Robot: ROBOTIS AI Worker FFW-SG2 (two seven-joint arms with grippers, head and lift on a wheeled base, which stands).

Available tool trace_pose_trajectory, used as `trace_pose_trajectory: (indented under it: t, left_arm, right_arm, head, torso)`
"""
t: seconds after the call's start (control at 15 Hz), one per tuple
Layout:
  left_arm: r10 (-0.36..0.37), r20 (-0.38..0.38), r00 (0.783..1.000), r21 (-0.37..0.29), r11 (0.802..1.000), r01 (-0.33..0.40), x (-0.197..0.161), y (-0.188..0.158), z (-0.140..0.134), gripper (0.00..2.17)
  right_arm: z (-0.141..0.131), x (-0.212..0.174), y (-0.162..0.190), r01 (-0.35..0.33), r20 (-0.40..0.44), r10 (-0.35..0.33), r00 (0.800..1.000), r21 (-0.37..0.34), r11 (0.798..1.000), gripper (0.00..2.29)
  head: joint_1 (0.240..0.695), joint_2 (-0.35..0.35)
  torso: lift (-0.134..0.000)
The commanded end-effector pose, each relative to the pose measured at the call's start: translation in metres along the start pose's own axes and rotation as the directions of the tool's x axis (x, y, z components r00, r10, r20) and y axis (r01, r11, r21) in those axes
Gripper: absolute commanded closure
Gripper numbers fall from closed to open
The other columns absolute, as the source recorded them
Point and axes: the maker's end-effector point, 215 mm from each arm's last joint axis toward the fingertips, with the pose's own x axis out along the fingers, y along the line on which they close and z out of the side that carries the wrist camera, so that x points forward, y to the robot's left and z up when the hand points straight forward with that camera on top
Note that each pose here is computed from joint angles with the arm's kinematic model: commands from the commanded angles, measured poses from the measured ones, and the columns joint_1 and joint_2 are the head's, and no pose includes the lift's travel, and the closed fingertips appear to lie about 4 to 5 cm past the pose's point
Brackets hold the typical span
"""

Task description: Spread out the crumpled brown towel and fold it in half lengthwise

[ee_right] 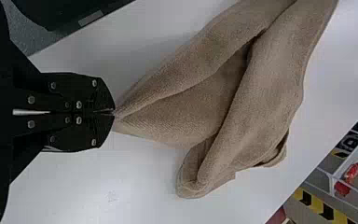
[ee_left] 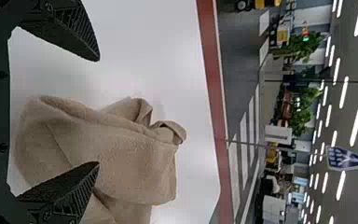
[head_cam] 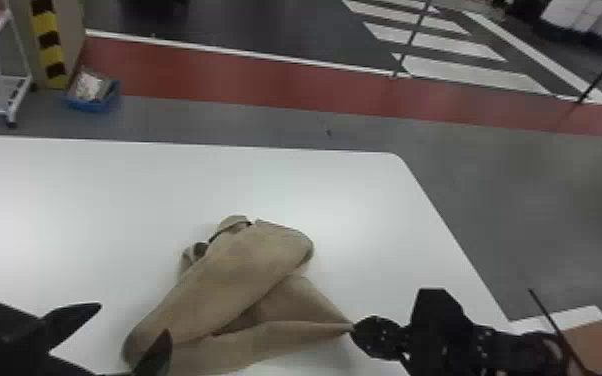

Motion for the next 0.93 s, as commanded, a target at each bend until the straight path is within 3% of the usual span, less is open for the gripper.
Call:
trace_pose_trajectory:
  t: [0.0, 0.13, 0.47, 0.6, 0.87]
  left_arm:
    - [-0.027, -0.024, 0.999, 0.002, 1.000, 0.027, 0.005, -0.001, 0.002, 0.08]
    - [-0.071, -0.082, 0.994, -0.023, 0.997, 0.069, 0.009, -0.004, -0.005, 0.09]
    - [-0.177, -0.018, 0.984, 0.022, 0.984, 0.177, 0.055, -0.049, 0.051, 0.14]
    - [-0.189, -0.082, 0.979, 0.035, 0.981, 0.192, 0.078, -0.057, 0.044, 0.14]
    - [-0.192, -0.130, 0.973, 0.042, 0.979, 0.198, 0.113, -0.062, 0.033, 0.14]
  right_arm:
    - [0.001, 0.004, 0.007, -0.010, -0.009, 0.009, 1.000, -0.011, 1.000, 1.33]
    - [0.002, 0.007, 0.011, -0.017, -0.009, 0.017, 1.000, -0.016, 1.000, 1.33]
    - [0.008, 0.014, 0.022, -0.031, -0.014, 0.030, 0.999, -0.026, 0.999, 1.33]
    - [0.009, 0.015, 0.025, -0.035, -0.012, 0.035, 0.999, -0.026, 0.999, 1.33]
    - [0.009, 0.016, 0.031, -0.040, -0.015, 0.040, 0.999, -0.022, 0.999, 1.33]
  head:
    - [0.695, -0.350]
    - [0.695, -0.350]
    - [0.695, -0.350]
    - [0.695, -0.350]
    - [0.695, -0.350]
  torso:
    - [-0.123]
    - [-0.123]
    - [-0.123]
    - [-0.123]
    - [-0.123]
